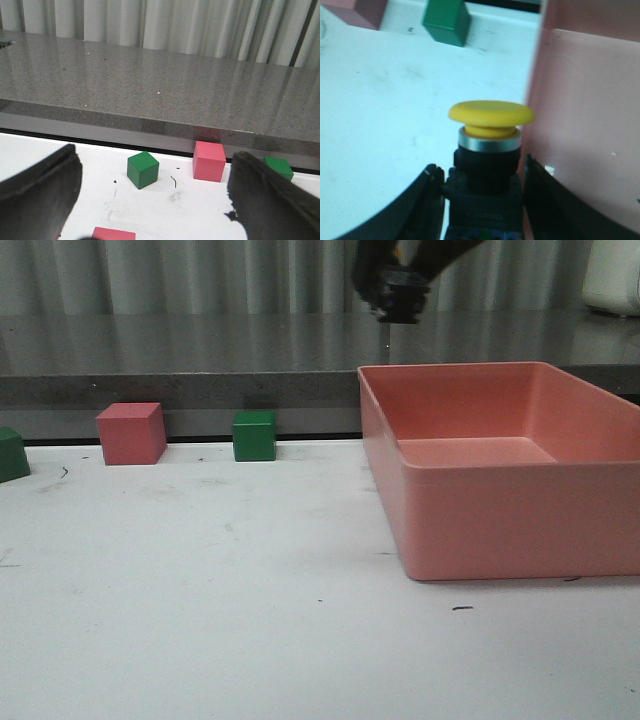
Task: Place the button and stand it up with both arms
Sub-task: 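Lift the button out of the bin and carry it toward the red cube, then lower the button onto the table on its side and open the right gripper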
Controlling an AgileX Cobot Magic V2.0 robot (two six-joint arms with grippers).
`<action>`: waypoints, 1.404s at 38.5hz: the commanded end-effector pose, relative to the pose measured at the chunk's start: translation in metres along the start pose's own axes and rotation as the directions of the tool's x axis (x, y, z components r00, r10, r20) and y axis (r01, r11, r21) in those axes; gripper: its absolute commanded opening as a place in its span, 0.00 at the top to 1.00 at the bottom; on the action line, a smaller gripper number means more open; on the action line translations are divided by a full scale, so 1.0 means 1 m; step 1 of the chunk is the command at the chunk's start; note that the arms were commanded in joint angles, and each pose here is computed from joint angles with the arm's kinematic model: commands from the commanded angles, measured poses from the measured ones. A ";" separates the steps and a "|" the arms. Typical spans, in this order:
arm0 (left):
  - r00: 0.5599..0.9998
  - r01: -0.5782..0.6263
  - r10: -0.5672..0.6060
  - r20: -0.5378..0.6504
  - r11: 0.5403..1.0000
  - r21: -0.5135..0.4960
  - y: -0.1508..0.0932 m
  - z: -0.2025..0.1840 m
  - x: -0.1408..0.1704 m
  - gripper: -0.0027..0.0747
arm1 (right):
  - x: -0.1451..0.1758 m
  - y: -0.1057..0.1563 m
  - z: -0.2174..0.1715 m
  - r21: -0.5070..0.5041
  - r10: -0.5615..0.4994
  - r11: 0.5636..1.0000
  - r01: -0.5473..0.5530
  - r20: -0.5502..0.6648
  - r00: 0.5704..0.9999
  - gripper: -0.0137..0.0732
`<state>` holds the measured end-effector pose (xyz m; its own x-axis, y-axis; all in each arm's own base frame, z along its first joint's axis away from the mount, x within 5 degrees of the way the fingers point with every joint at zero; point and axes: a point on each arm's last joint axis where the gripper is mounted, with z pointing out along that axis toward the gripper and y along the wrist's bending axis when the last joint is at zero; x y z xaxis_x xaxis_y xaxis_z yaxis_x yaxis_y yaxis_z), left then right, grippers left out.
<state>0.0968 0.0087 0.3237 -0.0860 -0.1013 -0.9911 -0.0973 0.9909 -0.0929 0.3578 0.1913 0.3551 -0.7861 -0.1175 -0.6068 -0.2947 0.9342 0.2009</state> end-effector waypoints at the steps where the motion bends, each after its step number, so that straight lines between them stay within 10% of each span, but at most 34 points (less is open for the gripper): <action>1: 0.995 0.011 -0.012 0.103 1.000 0.009 -0.002 -0.001 -0.018 0.24 | -0.013 0.035 -0.020 -0.086 -0.055 0.994 0.062 0.090 0.994 0.55; 16: 0.995 0.011 -0.012 0.103 1.000 0.009 -0.002 -0.001 -0.018 0.24 | 0.011 0.131 0.067 -0.216 -0.197 0.961 0.174 -0.087 0.977 0.55; 34: 0.995 0.011 -0.012 0.103 1.000 0.009 -0.002 -0.001 -0.018 0.24 | 0.035 0.114 0.153 -0.101 -0.041 0.995 0.017 -0.251 0.967 0.55; 54: 0.995 0.011 -0.012 0.103 1.000 0.009 -0.002 -0.001 -0.018 0.24 | 0.035 0.114 0.154 -0.105 -0.040 0.994 0.015 -0.241 0.970 0.44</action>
<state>0.0968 0.0087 0.3237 -0.0860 -0.1013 -0.9911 -0.0973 0.9909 -0.0929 0.3814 0.3487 0.1789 -0.9210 -0.2728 -0.2781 -0.3370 0.9160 0.2176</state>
